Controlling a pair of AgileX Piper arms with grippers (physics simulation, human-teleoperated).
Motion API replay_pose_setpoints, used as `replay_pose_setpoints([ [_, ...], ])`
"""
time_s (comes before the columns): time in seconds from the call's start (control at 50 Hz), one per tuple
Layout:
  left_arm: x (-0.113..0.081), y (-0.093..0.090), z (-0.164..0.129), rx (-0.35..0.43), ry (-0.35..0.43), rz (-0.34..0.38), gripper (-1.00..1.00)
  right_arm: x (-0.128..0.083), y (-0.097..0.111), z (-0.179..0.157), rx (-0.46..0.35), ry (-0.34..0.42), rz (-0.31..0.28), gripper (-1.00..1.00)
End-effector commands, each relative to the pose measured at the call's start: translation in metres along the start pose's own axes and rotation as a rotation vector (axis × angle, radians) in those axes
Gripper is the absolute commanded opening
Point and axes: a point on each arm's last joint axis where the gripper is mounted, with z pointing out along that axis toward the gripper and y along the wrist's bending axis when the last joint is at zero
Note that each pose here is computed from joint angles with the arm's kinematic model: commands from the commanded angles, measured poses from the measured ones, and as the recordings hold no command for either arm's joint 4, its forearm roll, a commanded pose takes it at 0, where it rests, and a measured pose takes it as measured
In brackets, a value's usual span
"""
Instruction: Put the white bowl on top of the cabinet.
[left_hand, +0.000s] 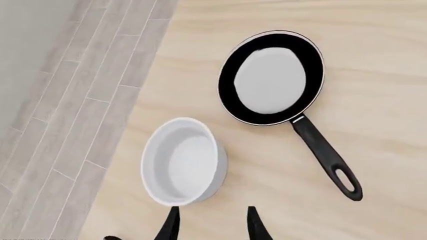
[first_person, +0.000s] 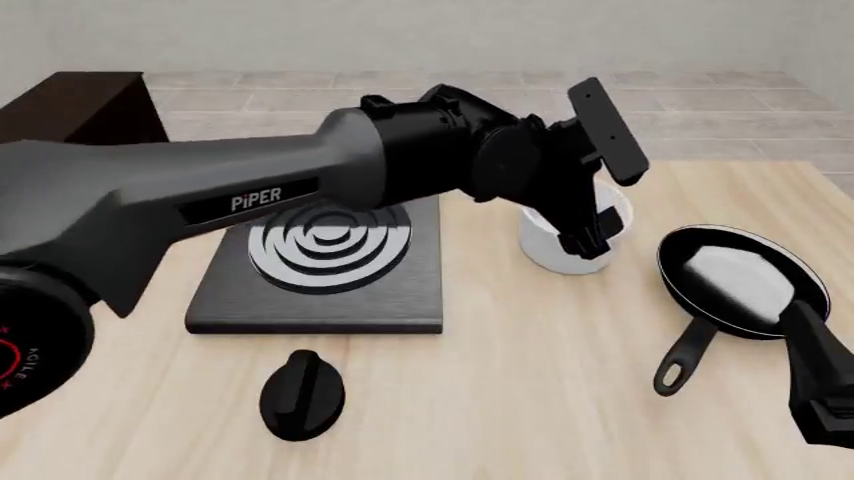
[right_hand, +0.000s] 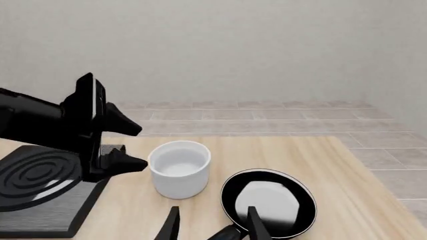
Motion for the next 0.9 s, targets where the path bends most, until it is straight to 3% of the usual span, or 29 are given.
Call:
replay_pose_setpoints([
  [0.02, 0.003, -0.002, 0.025, 0.02, 0.036, 0.0, 1.0, 0.0, 0.0, 0.0, 0.0, 0.0, 0.0, 1.0],
  [0.18, 0.001, -0.009, 0.033, 0.04, 0.048, -0.01, 1.0, 0.0, 0.0, 0.0, 0.0, 0.0, 0.0, 1.0],
  [0.28, 0.006, -0.005, 0.042, 0.041, 0.073, -0.021, 1.0, 0.0, 0.0, 0.0, 0.0, 0.0, 0.0, 1.0],
  [0.4, 0.011, -0.012, 0.051, 0.059, 0.095, -0.024, 1.0, 0.0, 0.0, 0.0, 0.0, 0.0, 0.0, 1.0],
  [0.64, 0.027, -0.003, 0.068, 0.056, 0.137, -0.042, 1.0, 0.0, 0.0, 0.0, 0.0, 0.0, 0.0, 1.0],
  [0.8, 0.025, -0.011, 0.071, 0.068, 0.137, -0.037, 1.0, 0.0, 0.0, 0.0, 0.0, 0.0, 0.0, 1.0],
  [0.9, 0.025, -0.005, 0.074, 0.062, 0.139, -0.024, 1.0, 0.0, 0.0, 0.0, 0.0, 0.0, 0.0, 1.0],
])
